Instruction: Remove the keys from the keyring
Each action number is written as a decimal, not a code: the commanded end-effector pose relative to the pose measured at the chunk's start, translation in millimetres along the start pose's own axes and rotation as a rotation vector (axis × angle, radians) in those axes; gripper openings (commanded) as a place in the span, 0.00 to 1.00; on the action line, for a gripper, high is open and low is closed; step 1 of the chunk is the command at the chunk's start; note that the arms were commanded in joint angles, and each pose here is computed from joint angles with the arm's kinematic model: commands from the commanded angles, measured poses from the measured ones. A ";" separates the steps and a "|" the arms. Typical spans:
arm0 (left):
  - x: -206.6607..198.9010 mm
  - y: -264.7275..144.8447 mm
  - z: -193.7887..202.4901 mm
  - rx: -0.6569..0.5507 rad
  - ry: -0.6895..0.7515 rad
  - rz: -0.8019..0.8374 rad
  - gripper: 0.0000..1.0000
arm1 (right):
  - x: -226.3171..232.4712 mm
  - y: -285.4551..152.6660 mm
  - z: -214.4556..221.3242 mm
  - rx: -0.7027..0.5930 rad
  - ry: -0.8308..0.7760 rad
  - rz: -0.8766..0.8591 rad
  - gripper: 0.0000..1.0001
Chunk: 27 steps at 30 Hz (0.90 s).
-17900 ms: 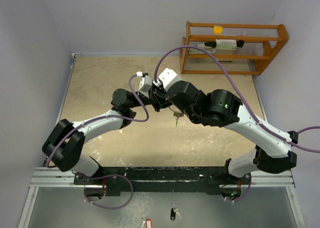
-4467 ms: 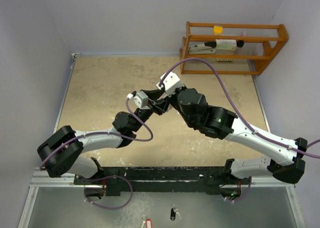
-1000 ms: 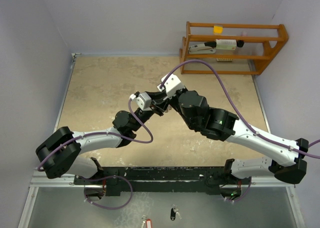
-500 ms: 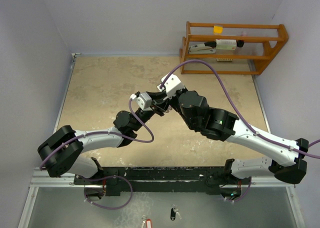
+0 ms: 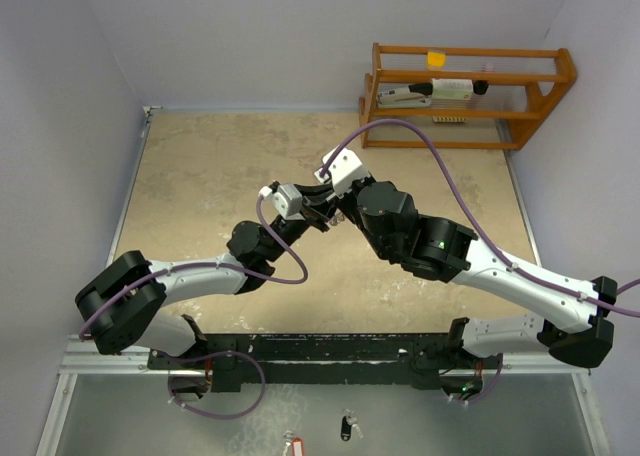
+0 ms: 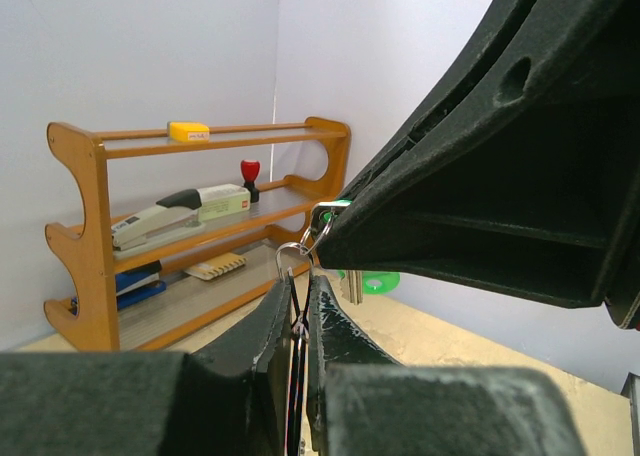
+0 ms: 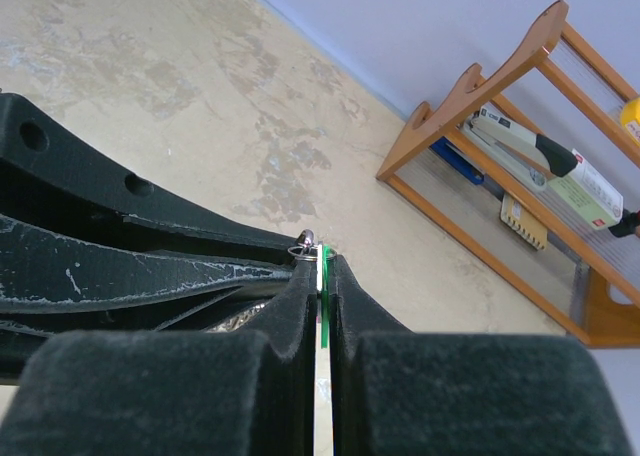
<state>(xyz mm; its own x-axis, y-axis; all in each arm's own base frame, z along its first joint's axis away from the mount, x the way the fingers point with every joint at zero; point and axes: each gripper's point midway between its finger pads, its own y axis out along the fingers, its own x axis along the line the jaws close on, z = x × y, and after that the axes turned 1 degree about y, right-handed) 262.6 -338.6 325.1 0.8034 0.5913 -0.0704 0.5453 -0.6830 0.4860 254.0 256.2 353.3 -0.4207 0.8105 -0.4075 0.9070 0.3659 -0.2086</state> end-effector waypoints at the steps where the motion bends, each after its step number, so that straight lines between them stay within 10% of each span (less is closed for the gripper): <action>1: -1.8 10.4 -20.7 -0.051 -0.033 -0.007 0.00 | -12.3 -8.7 -16.8 -0.061 0.073 0.030 0.00; 27: -28.9 -33.6 3.3 0.186 0.226 0.231 0.00 | -43.0 -22.3 -36.2 -0.071 0.020 0.103 0.00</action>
<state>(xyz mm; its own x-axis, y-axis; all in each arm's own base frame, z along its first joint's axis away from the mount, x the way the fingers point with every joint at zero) 239.1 -328.4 319.4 0.8172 0.5658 0.1096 0.4890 -0.7813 0.3879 247.9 256.8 351.1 -0.4423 0.7761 -0.4494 0.8968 0.3783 -0.2293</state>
